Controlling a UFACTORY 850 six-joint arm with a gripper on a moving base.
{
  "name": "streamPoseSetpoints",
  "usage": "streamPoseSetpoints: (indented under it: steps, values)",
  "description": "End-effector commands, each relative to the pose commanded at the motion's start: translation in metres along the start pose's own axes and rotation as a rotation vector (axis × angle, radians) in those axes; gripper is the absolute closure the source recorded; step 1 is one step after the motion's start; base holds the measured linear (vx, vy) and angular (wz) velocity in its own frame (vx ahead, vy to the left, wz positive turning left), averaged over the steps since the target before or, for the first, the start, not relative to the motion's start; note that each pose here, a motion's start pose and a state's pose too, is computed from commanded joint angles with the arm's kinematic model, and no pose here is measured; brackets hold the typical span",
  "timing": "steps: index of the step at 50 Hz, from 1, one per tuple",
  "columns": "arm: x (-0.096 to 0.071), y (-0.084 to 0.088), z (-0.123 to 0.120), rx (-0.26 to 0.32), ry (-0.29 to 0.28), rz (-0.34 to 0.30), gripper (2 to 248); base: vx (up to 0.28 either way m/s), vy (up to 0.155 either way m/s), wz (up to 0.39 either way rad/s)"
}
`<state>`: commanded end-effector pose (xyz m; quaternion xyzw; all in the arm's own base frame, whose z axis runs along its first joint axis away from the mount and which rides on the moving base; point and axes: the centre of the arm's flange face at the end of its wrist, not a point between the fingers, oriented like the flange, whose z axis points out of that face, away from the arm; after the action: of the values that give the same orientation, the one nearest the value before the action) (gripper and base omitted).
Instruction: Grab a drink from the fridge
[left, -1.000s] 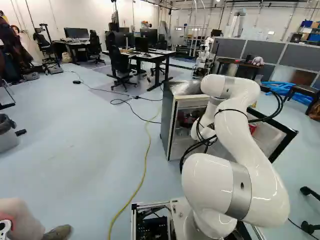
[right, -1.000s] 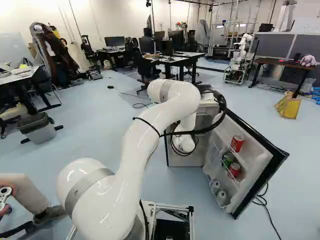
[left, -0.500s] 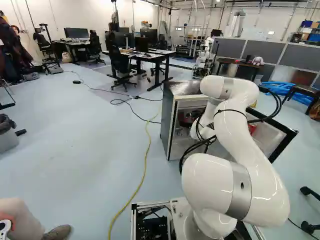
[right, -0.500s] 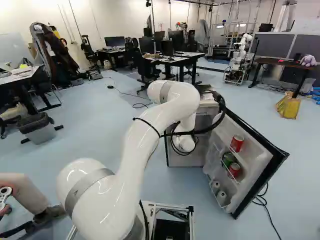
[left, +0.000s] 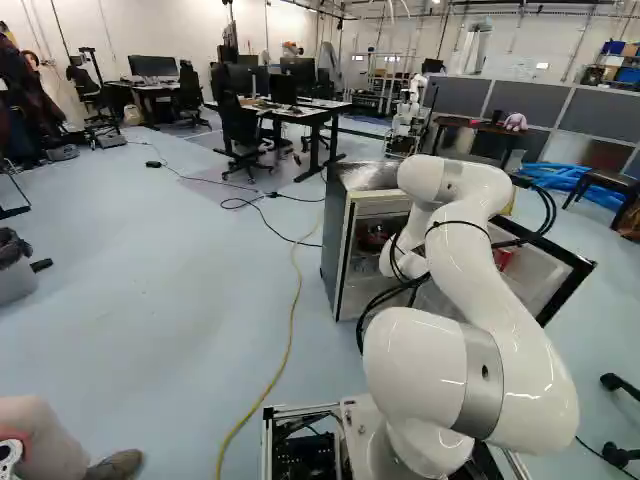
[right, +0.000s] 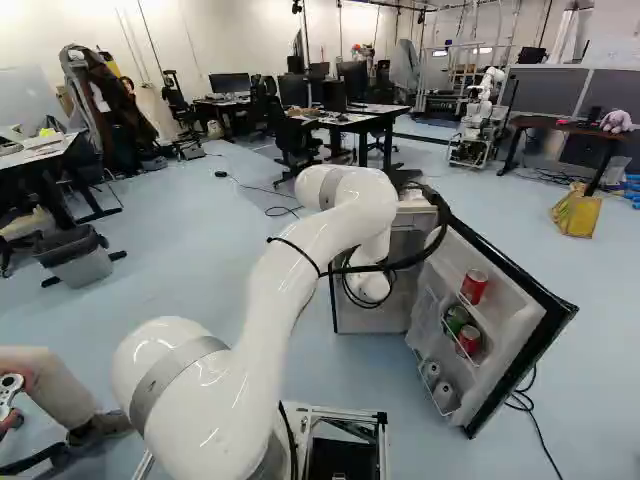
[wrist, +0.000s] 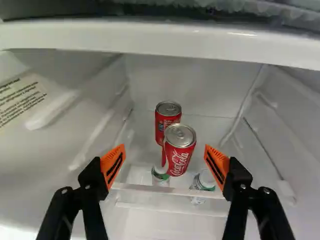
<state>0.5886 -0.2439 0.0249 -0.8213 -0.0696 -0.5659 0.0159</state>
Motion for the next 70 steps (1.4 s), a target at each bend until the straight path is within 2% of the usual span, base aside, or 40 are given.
streamPoseSetpoints:
  steps: [42, 55, 56, 60, 61, 65, 66, 70]
  values:
    - [-0.001, 0.005, 0.030, 0.004, 0.009, -0.032, 34, 0.000, 0.000, 0.000]
    - [-0.001, 0.005, 0.032, 0.004, 0.013, -0.035, 34, 0.000, 0.000, 0.000]
    - [-0.001, 0.005, 0.032, 0.004, 0.013, -0.035, 44, 0.000, 0.000, 0.000]
    - [-0.001, 0.005, 0.032, 0.004, 0.013, -0.035, 44, 0.000, 0.000, 0.000]
    - [-0.001, 0.005, 0.032, 0.004, 0.013, -0.035, 81, 0.000, 0.000, 0.000]
    - [-0.001, 0.005, 0.032, 0.004, 0.013, -0.035, 81, 0.000, 0.000, 0.000]
    - [-0.001, 0.005, 0.032, 0.004, 0.013, -0.035, 119, 0.000, 0.000, 0.000]
    - [-0.001, 0.005, 0.032, 0.004, 0.013, -0.035, 119, 0.000, 0.000, 0.000]
